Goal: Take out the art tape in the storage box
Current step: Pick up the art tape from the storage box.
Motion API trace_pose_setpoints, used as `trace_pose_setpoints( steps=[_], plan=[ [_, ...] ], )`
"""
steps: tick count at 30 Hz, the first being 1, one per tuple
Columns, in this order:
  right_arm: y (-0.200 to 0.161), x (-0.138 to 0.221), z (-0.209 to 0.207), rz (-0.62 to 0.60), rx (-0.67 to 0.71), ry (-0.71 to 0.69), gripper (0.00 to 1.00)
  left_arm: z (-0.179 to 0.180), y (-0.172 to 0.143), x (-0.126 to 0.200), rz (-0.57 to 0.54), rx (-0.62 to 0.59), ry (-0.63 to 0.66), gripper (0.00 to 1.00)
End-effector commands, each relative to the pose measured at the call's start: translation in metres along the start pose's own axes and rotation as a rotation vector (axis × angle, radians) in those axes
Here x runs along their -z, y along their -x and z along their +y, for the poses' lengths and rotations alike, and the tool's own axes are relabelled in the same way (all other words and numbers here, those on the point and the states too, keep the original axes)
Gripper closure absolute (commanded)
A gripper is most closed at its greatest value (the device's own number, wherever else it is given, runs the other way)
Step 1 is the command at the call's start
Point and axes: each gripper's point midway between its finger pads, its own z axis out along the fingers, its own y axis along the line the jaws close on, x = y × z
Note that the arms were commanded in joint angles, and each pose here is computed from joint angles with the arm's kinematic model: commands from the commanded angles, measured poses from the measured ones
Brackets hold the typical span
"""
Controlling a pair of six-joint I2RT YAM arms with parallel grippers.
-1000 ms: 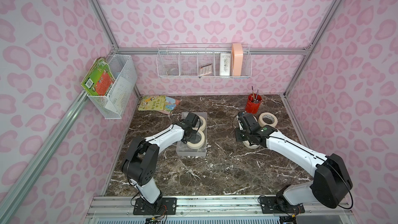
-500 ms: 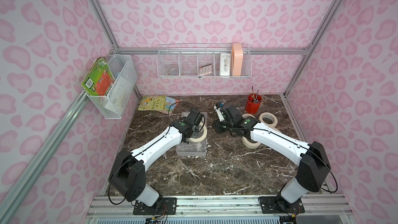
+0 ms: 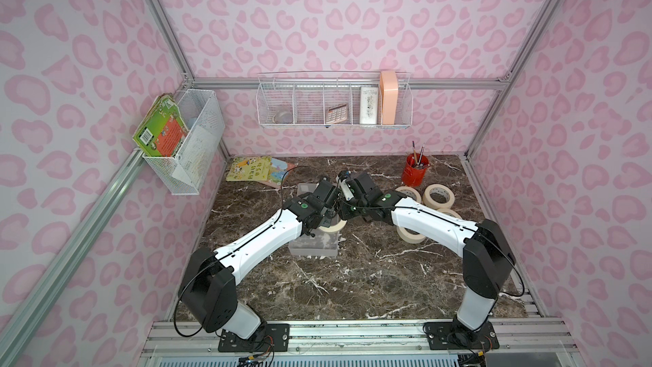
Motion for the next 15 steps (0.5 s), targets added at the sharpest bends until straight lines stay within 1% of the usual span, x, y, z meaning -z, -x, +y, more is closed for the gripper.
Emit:
trace_pose_setpoints(
  steps=[1,2,3,4,5,7,8,9,11,12,14,15],
  plan=[
    [0.007,0.003,-0.001,-0.036,-0.009,-0.020,0.82,-0.001,0.010,0.006,-0.039,0.031,-0.015,0.96],
    [0.008,0.005,-0.005,-0.044,-0.017,-0.040,0.91,-0.002,0.010,0.007,-0.040,0.032,-0.021,0.94],
    [0.009,0.007,-0.009,-0.052,-0.020,-0.062,1.00,-0.004,0.011,0.007,-0.044,0.032,-0.033,0.88],
    [0.010,0.009,-0.013,-0.055,-0.023,-0.082,1.00,-0.006,0.012,0.008,-0.054,0.032,-0.050,0.79],
    [0.010,0.010,-0.018,-0.059,-0.025,-0.102,1.00,-0.009,0.015,0.009,-0.074,0.034,-0.073,0.67],
    [0.011,0.012,-0.027,-0.059,-0.035,-0.119,1.00,-0.016,0.021,0.016,-0.118,0.045,-0.128,0.39],
    [0.010,0.013,-0.034,-0.057,-0.046,-0.129,1.00,-0.018,0.026,0.021,-0.143,0.051,-0.156,0.26],
    [0.009,0.014,-0.041,-0.054,-0.055,-0.141,1.00,-0.021,0.031,0.027,-0.170,0.058,-0.184,0.17],
    [0.008,0.016,-0.056,-0.057,-0.073,-0.172,1.00,-0.021,0.039,0.039,-0.219,0.069,-0.216,0.08],
    [0.008,0.018,-0.065,-0.058,-0.085,-0.187,1.00,-0.019,0.044,0.046,-0.243,0.075,-0.222,0.05],
    [0.013,0.022,-0.081,-0.070,-0.106,-0.209,1.00,-0.013,0.049,0.056,-0.274,0.092,-0.220,0.02],
    [0.000,0.019,-0.096,-0.044,-0.117,-0.238,1.00,-0.010,0.051,0.059,-0.282,0.102,-0.223,0.02]
  ],
)
